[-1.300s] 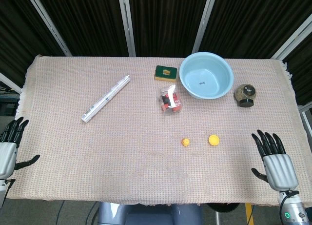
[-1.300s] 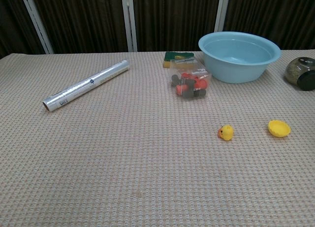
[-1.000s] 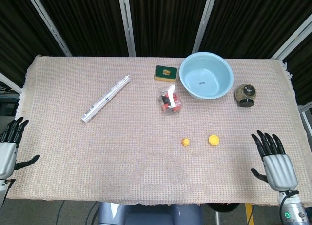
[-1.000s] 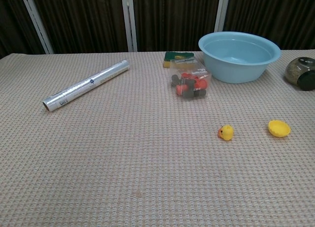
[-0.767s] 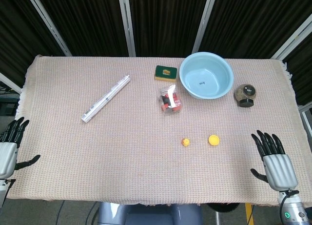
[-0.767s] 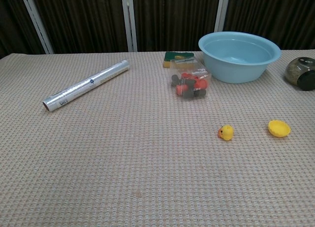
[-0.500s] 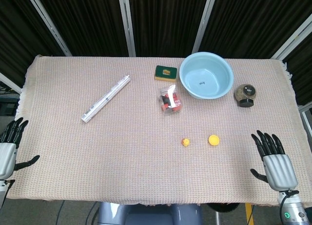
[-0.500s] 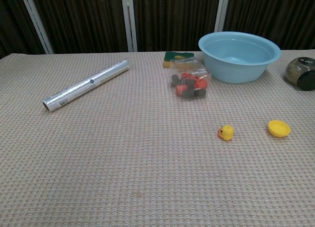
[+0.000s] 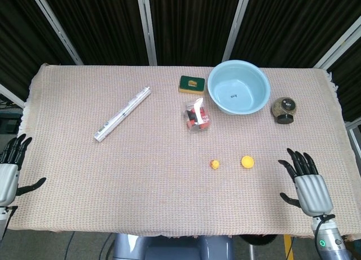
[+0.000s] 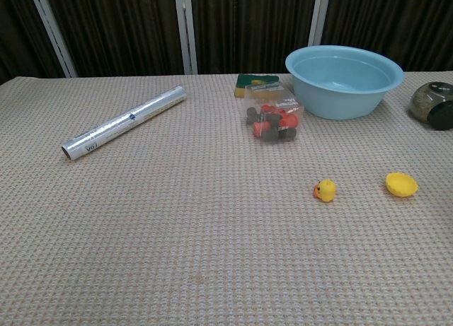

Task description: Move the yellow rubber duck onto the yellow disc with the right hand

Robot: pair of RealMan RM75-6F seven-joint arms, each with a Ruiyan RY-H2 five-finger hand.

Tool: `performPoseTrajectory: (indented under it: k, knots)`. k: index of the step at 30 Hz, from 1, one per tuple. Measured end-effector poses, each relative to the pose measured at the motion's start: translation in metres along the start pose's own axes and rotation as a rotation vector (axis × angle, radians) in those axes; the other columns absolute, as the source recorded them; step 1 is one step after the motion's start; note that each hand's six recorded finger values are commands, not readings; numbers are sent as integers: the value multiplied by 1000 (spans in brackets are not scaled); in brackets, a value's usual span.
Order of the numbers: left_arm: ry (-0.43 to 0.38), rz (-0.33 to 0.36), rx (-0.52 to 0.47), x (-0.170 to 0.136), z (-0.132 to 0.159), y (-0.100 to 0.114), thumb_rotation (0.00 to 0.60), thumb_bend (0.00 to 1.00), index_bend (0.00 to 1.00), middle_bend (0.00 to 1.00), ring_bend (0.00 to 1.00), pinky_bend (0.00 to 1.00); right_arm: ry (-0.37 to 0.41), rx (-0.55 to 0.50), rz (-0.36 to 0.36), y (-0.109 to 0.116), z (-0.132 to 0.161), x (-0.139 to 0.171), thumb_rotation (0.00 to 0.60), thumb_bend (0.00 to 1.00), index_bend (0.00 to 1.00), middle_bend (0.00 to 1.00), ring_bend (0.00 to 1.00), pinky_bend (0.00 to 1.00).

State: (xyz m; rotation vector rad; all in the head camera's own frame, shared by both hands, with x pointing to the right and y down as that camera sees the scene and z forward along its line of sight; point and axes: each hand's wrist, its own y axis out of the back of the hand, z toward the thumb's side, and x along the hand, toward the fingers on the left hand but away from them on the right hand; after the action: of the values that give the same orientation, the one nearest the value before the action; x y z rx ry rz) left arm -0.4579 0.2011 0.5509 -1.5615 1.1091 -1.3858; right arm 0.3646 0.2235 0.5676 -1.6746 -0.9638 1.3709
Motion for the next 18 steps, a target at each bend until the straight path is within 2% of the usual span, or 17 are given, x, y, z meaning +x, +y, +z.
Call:
performPoseTrajectory:
  k: [6,18]
  knots:
    - [-9,2,-9,2,2,0,600,0,0,0,0,225,14,-36,50,-23,27,-31,600,100,262,0,0,0]
    - [-33,6,-17,4,7,1,600,0,0,0,0,225,39,-11,99,-78,83,-88,600,211,287,0,0,0]
